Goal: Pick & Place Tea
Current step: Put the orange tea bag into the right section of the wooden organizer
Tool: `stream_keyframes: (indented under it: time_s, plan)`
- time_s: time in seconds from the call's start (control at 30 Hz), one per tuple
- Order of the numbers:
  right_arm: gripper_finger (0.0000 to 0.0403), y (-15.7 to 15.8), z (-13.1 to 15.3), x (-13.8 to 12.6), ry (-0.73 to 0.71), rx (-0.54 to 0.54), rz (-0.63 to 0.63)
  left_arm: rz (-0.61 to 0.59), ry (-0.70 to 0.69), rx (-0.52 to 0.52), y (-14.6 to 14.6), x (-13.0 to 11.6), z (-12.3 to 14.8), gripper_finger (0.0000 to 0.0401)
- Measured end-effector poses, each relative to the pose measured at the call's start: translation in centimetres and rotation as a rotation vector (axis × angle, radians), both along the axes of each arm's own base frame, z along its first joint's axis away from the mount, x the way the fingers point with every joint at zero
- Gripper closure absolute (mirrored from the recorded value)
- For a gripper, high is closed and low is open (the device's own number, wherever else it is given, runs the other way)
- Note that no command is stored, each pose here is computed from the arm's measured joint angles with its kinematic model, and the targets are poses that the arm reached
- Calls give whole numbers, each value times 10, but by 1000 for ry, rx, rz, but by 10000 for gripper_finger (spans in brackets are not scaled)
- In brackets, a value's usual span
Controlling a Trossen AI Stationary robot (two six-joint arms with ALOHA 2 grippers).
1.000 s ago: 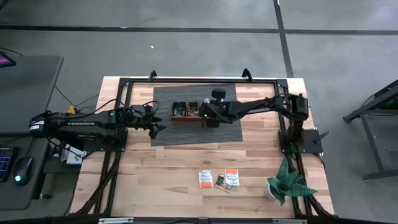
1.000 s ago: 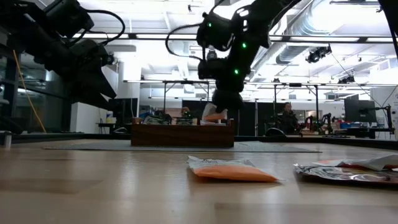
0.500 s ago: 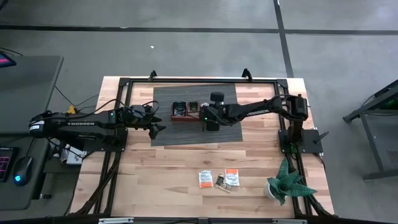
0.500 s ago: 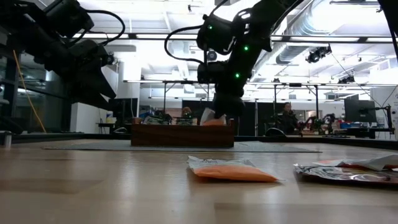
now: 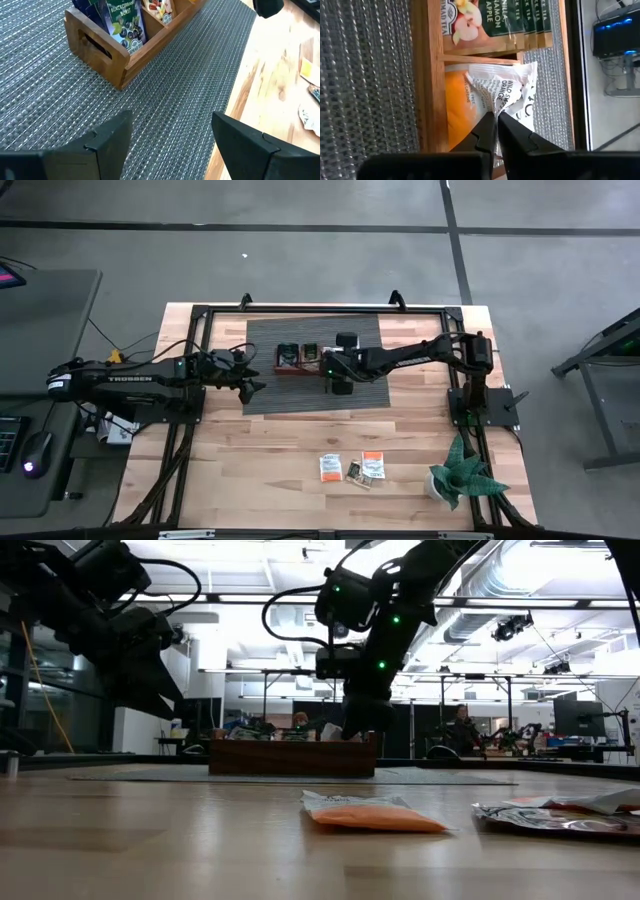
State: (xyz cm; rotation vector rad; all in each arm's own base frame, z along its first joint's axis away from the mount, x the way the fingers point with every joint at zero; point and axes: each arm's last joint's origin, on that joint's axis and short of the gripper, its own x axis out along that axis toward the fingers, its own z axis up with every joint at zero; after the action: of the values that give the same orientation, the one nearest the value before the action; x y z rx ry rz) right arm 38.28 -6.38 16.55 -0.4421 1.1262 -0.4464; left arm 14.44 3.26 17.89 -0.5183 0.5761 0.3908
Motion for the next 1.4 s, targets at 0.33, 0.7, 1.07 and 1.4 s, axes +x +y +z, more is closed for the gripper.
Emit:
stream_keyframes:
  time_s: [0.33, 0.7, 1.07, 1.4]
  plan:
    - [335, 0, 0, 0, 0, 8, 8, 0, -1, 0, 0, 0, 0, 130]
    - [263, -1, 2, -1, 3, -35, -16, 0, -1, 1, 0, 0, 0, 130]
    - [235, 8, 21, -3, -53, -39, 6, 0, -1, 1, 0, 0, 0, 130]
    - [235, 36, 63, -21, -155, 96, 35, -15, -3, -10, 0, 0, 0, 130]
